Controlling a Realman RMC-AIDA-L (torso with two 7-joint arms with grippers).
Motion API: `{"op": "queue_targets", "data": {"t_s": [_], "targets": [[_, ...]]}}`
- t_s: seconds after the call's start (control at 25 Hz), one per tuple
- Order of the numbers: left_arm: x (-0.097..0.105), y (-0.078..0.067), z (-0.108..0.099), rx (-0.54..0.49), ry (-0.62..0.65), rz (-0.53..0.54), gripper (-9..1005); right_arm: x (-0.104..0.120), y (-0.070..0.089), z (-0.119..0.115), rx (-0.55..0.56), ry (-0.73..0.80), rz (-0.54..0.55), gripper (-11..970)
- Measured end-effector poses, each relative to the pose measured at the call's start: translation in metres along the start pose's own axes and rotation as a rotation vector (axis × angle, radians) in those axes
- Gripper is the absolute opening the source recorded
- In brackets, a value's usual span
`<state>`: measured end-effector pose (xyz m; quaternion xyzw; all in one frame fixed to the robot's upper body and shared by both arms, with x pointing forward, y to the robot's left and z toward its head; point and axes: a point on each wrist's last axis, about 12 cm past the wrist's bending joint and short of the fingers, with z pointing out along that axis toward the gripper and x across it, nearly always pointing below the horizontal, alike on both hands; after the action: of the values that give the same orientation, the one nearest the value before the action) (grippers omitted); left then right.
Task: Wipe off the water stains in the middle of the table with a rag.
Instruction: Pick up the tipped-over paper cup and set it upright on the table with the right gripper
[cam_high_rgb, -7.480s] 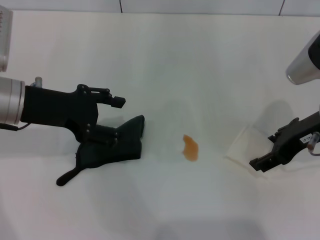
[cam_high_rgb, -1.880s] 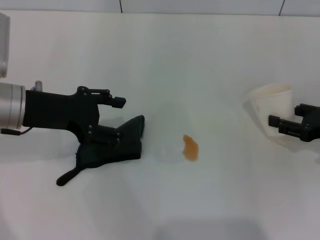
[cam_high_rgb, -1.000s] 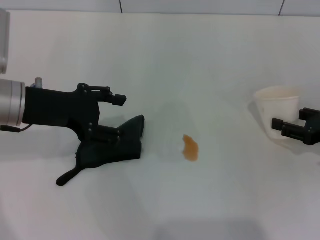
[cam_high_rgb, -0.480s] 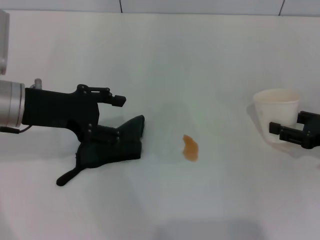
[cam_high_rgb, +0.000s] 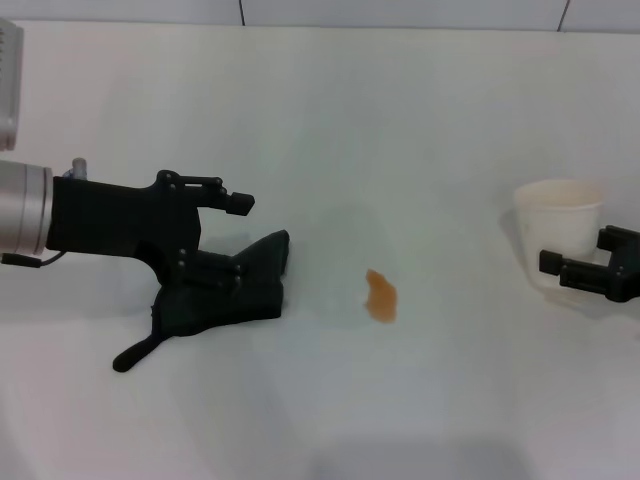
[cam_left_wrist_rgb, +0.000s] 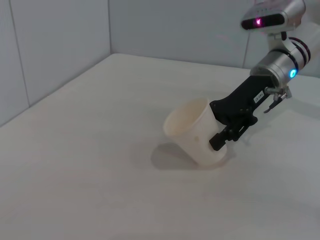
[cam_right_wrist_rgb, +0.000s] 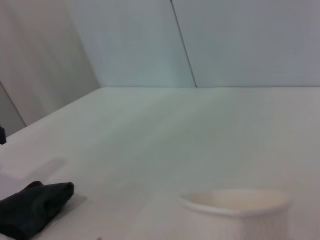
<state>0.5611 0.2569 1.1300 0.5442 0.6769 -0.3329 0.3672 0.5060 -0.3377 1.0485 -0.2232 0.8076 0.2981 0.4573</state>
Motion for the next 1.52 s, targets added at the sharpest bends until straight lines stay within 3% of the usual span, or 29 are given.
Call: {"op": "queue_targets", "data": {"t_s": [0.12,0.72,1.52], "targets": [[0.000,0.000,0.000,0.001,0.000,0.001,816,0.002,0.000,-0.001,0.005,0.000,0.012,709],[-0.003,0.001,0.001,0.001,0.003,0.013,816,0.014,0.001,-0.010,0.012,-0.005,0.049,765],[-0.007,0.003,0.003,-0.002,0.003,0.017,816,0.016,0.011,-0.006,-0.063,0.004,0.014,838]]}}
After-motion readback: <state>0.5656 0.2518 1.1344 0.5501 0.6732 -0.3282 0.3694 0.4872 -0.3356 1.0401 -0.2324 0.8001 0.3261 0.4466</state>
